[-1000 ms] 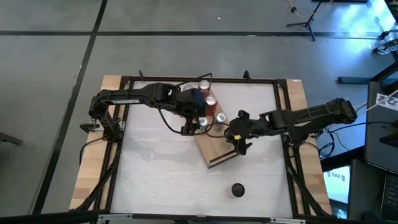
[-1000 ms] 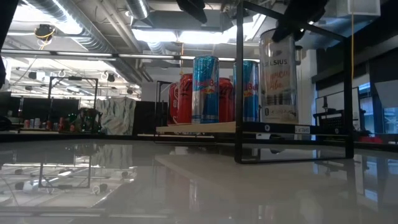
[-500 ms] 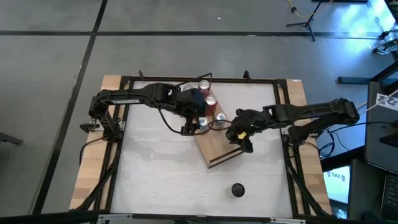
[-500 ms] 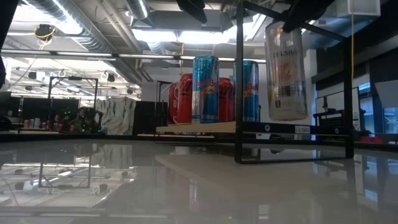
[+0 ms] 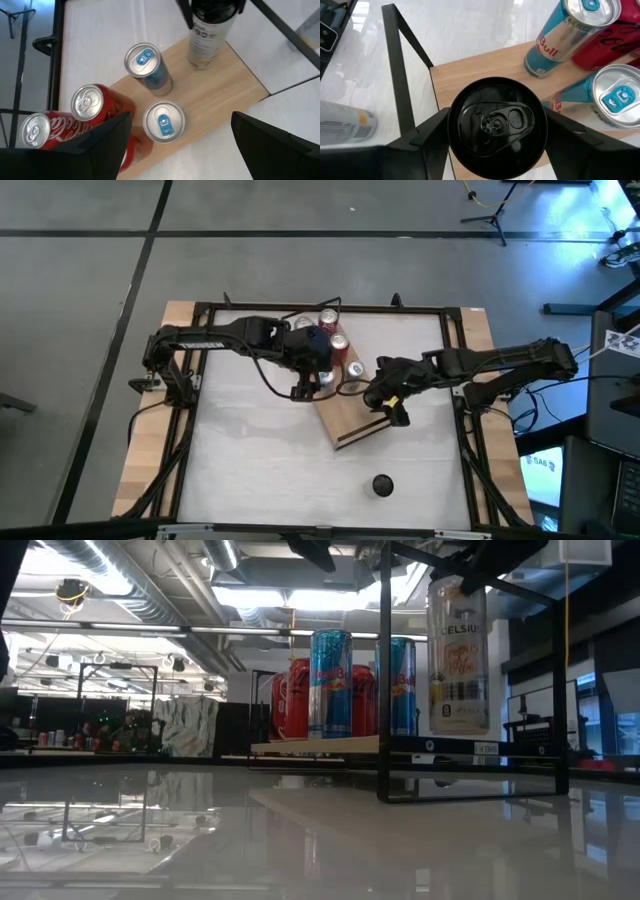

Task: Place canned beverage on shelf
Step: Adjust the white yellow soda can on the shelf

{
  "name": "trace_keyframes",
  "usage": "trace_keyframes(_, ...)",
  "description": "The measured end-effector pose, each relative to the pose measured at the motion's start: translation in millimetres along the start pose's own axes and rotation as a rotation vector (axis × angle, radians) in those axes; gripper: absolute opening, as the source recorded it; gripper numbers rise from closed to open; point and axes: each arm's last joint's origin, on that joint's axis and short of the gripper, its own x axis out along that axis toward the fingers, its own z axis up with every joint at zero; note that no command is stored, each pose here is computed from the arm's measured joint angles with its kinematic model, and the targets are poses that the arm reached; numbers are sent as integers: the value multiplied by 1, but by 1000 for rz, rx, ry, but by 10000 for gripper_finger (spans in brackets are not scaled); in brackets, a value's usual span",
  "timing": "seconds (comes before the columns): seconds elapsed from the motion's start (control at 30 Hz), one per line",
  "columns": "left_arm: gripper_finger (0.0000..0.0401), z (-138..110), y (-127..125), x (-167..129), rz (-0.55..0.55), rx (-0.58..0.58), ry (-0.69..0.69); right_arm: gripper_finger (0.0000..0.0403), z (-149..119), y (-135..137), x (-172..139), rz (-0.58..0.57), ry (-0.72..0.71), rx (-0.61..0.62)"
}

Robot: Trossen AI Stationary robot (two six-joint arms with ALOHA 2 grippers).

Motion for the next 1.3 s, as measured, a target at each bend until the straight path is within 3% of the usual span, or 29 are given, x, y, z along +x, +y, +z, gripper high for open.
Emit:
trace_keyframes(0.6,328,5,-20,-3,-30,43,-32,262,-1,0,7,2,34,1)
trace_keyframes(1.3,328,7,-22,-3,-31,46,-53,262,-2,0,7,-8,47,2)
